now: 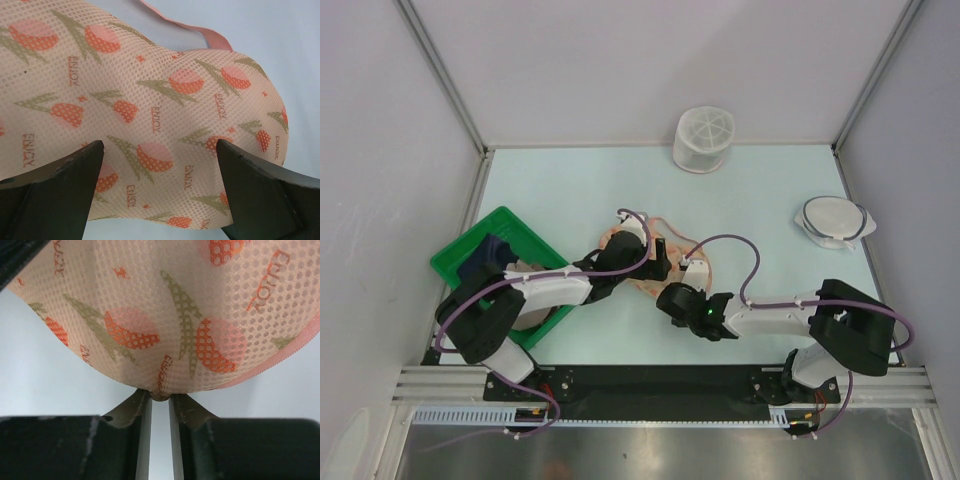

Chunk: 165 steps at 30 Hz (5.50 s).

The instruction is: Unzip the laundry bag and remove the bra

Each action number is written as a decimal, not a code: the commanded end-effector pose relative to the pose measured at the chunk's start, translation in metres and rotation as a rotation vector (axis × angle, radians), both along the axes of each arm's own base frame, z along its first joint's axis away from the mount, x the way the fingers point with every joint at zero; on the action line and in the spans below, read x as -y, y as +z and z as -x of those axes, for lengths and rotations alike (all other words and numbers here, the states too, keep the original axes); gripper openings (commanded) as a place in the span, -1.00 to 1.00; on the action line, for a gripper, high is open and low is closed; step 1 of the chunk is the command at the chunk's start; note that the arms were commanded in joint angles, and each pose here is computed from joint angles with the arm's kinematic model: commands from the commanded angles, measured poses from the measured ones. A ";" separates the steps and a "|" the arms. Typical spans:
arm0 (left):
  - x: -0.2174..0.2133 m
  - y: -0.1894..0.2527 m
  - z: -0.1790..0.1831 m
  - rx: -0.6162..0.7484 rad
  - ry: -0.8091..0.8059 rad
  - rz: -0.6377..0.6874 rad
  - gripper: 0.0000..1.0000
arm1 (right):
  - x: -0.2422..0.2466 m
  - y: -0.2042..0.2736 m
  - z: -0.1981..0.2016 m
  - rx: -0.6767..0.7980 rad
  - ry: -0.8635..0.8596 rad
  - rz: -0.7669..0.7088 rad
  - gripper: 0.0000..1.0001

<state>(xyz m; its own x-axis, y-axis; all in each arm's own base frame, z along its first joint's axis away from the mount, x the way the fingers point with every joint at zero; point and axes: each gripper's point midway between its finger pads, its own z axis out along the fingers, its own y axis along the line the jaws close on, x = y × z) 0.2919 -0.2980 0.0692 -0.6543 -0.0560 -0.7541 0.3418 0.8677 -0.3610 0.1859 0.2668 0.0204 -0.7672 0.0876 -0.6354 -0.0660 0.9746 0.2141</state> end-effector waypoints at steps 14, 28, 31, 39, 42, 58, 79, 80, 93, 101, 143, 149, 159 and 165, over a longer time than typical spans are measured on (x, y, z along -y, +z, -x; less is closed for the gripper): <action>0.000 0.078 0.007 0.162 0.004 -0.048 0.99 | -0.001 0.020 -0.005 0.038 -0.028 -0.036 -1.00; -0.014 0.018 0.078 -0.050 0.000 0.111 0.99 | -0.009 0.041 -0.001 0.053 0.003 -0.155 -1.00; -0.007 0.017 0.073 -0.047 0.005 0.126 0.99 | -0.012 0.040 0.001 0.045 0.019 -0.168 -1.00; -0.003 0.011 0.066 -0.035 0.043 0.164 0.99 | -0.017 0.043 0.003 0.040 0.038 -0.197 -1.00; 0.000 0.007 0.065 -0.048 0.058 0.183 0.99 | -0.018 0.043 0.004 0.038 0.044 -0.209 -1.00; 0.004 0.005 0.056 -0.034 0.082 0.193 -1.00 | -0.016 0.040 0.012 0.019 0.063 -0.219 -0.53; 0.012 0.016 0.052 -0.026 0.075 0.203 -1.00 | -0.016 0.045 0.024 0.038 0.070 -0.172 -0.12; 0.011 0.015 0.053 -0.025 0.074 0.201 -1.00 | -0.017 0.045 0.023 0.042 0.071 -0.170 -0.13; 0.011 0.019 0.055 -0.019 0.069 0.214 -1.00 | -0.020 0.037 0.010 0.086 0.061 -0.110 -0.32; 0.010 0.021 0.056 -0.016 0.072 0.221 -0.99 | -0.017 0.038 0.004 0.115 0.048 -0.086 -0.66; -0.023 0.014 0.042 0.043 0.100 0.136 -1.00 | 0.064 0.035 0.005 0.132 -0.090 0.012 -1.00; 0.002 0.027 0.034 0.112 -0.034 0.143 -1.00 | 0.064 0.042 0.007 0.139 -0.080 0.000 -1.00; 0.035 0.042 0.003 0.212 -0.176 0.074 -1.00 | 0.041 0.060 0.019 0.154 -0.013 -0.068 -1.00; 0.010 0.044 0.008 0.144 -0.071 0.043 -0.06 | 0.006 0.057 0.018 0.141 0.044 -0.134 -1.00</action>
<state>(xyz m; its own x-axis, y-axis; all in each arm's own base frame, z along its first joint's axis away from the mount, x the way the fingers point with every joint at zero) 0.2710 -0.3250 0.0882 -0.5708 0.0081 -0.8211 0.5172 0.7802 -0.3519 0.1616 0.2318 0.0639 -0.6940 0.1144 -0.7108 -0.1117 0.9582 0.2632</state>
